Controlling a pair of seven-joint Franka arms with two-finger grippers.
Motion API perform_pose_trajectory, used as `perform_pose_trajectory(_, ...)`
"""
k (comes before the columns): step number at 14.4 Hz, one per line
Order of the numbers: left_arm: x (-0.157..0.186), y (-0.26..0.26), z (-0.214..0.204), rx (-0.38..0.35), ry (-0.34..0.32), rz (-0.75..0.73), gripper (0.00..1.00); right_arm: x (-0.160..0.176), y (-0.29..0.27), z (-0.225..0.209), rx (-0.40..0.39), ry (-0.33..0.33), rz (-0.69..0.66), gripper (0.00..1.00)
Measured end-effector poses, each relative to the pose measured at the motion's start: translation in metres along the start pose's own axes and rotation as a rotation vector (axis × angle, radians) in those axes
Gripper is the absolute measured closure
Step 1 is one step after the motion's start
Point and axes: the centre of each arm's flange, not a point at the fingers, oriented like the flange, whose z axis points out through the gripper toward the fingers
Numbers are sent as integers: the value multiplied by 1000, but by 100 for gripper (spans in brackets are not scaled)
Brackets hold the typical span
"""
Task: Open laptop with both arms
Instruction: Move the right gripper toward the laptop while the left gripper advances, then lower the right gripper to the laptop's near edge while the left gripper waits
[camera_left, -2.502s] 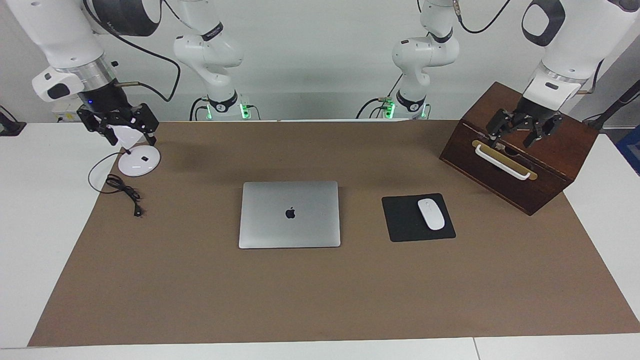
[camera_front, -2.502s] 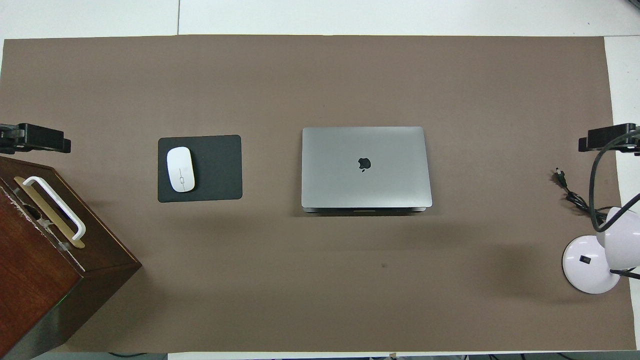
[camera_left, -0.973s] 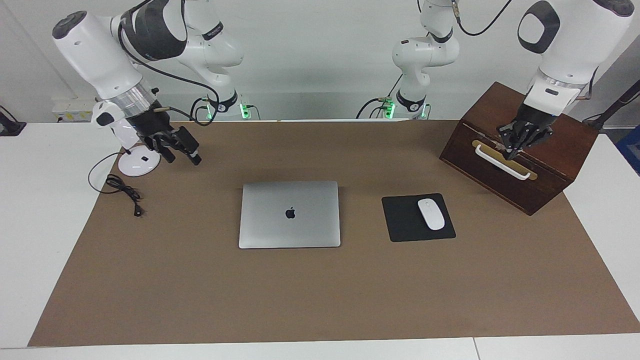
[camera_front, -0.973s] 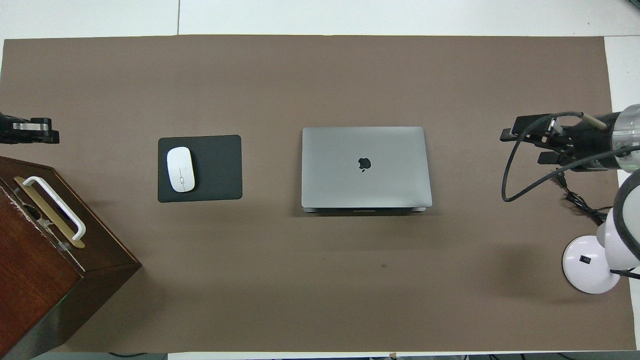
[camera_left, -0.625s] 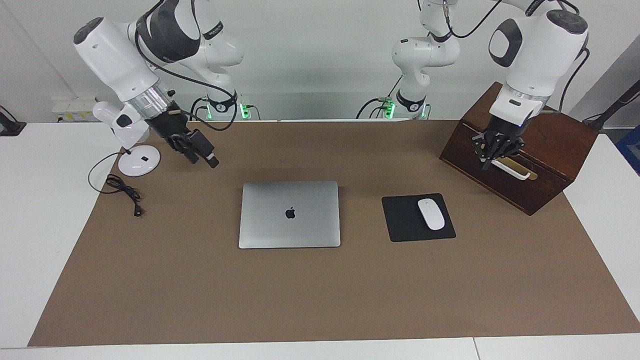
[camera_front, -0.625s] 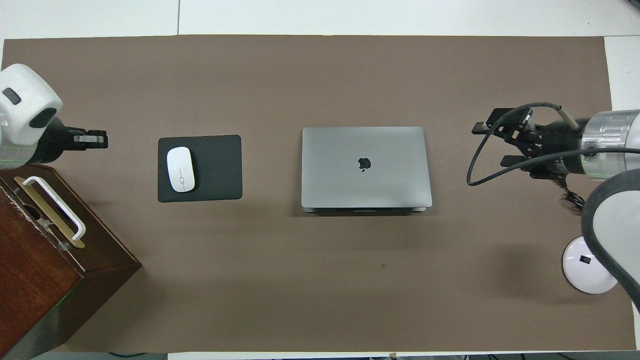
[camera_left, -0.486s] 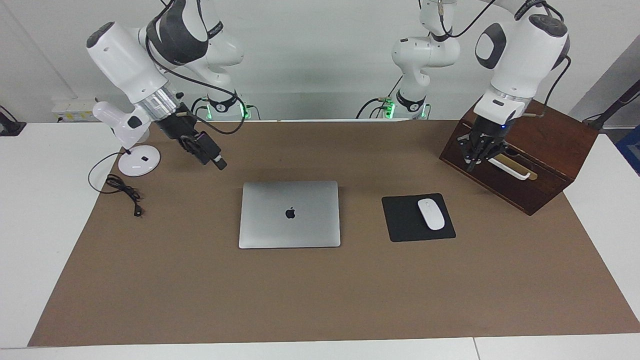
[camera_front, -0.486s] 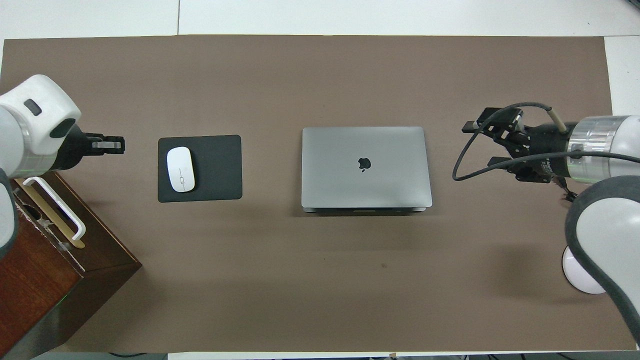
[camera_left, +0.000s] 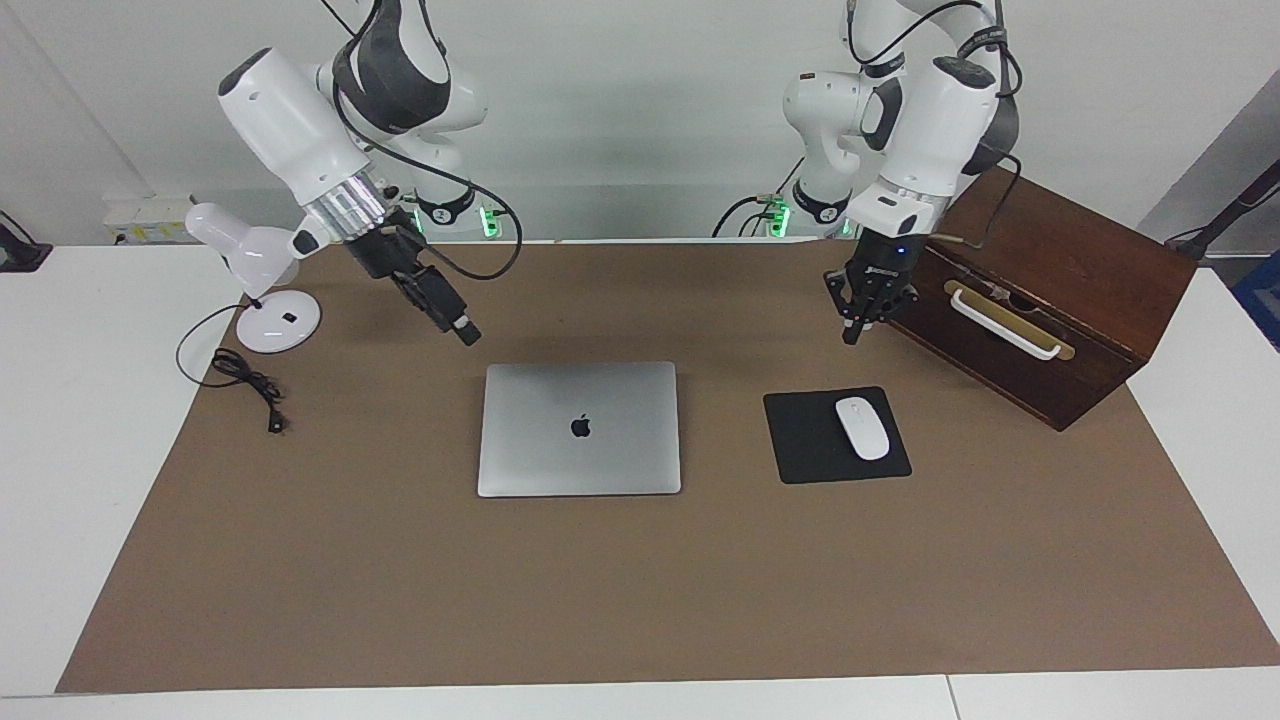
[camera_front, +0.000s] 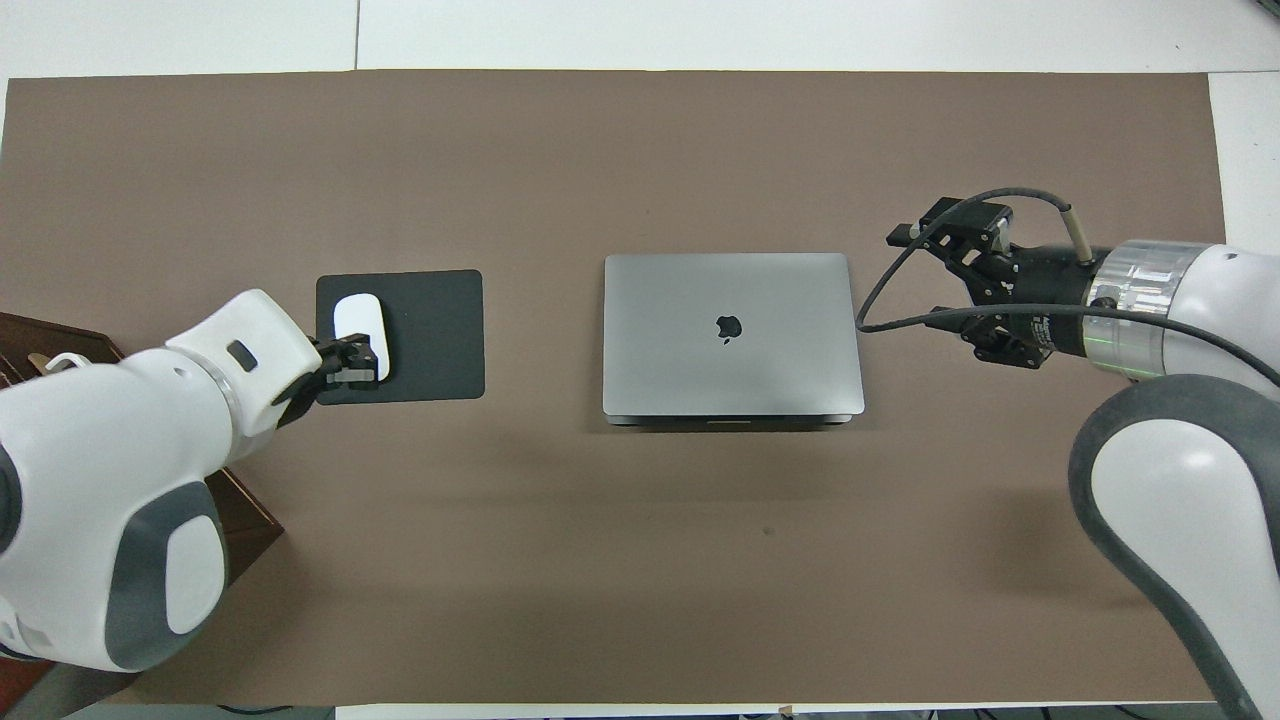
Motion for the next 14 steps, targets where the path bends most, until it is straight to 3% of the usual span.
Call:
perform_pose_trajectory(4, -37, 40, 6, -32, 42, 76, 99, -22, 8, 34, 38, 50, 25, 0)
perform_pose_trajectory(14, -109, 112, 33, -117, 142, 202, 99, -90, 25, 92, 173, 65, 152, 0)
